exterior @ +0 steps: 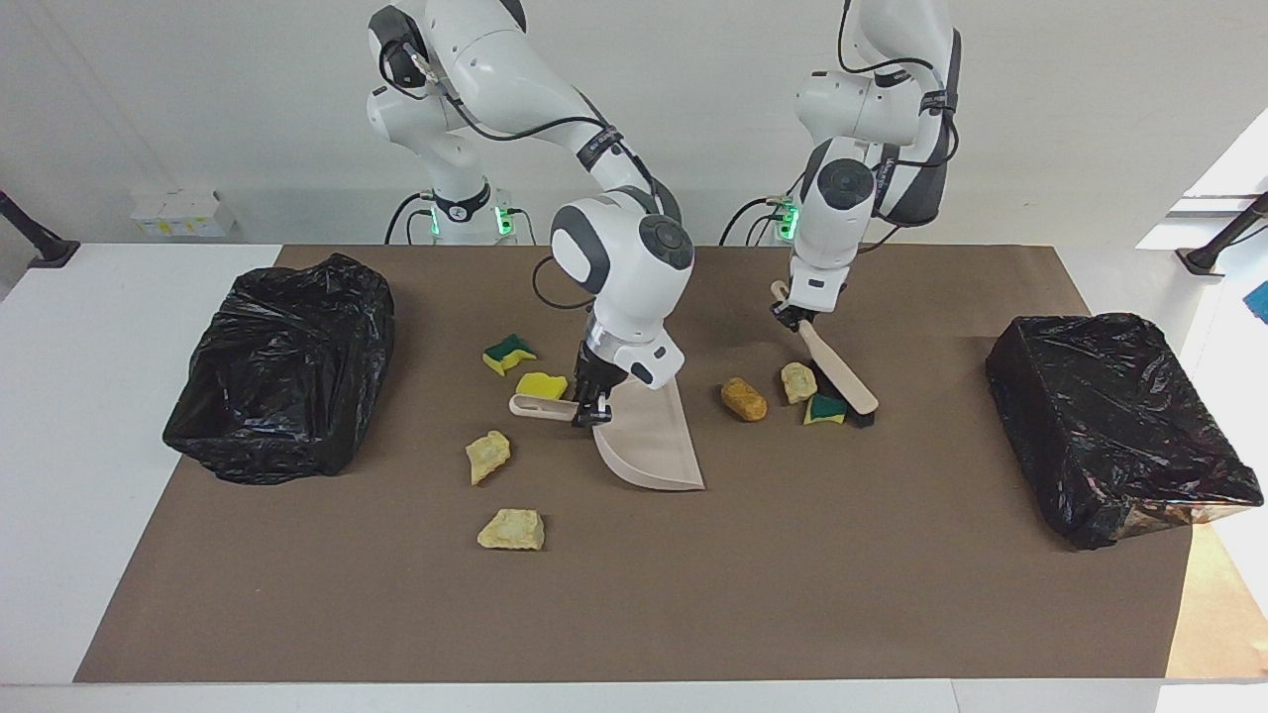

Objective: Sweep and dump trash in bin
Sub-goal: 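Sweep the sponge and bread pieces toward the dustpan with the left gripper, then push the pieces into the dustpan with the brush in the left gripper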

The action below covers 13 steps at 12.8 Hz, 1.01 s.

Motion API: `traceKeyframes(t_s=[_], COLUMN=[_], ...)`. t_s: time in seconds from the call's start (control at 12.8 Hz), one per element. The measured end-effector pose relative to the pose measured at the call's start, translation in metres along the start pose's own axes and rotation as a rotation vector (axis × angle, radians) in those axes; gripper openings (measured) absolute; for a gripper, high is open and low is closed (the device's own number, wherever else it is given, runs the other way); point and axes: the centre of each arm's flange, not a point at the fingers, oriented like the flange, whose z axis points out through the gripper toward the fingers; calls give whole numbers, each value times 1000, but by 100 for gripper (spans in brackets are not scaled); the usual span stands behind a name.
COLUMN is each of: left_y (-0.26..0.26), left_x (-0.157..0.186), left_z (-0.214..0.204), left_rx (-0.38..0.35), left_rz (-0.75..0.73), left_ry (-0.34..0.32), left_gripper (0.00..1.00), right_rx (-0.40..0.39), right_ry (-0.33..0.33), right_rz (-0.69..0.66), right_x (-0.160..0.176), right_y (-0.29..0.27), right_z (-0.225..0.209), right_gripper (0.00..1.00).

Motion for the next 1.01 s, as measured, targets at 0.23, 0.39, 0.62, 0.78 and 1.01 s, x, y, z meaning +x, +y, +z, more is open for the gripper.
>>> traceKeyframes(t_s=[0.23,0.39,0.62,0.78,1.01], left_y=[28,43,56,63,89], left_x=[0,-6,-10,-9,-25], left_z=[-4,-8,-11,-13,-9], left_rx=[-47,-79,-118,-143,-178], left_rz=[-5,12,81,135,185], left_ry=[-13,-4,-7,-19,-1], left_gripper=[26,26,26,26,26], right_rx=[8,11,16,18,21], right_ry=[-3,-3,-3,-3,-1], right_rz=[11,19,27,30,34], right_x=[-7,-12,-17,-20,-22], right_y=[2,4,6,7,7], right_z=[5,7,10,11,14], right_gripper=[32,32,32,32,32])
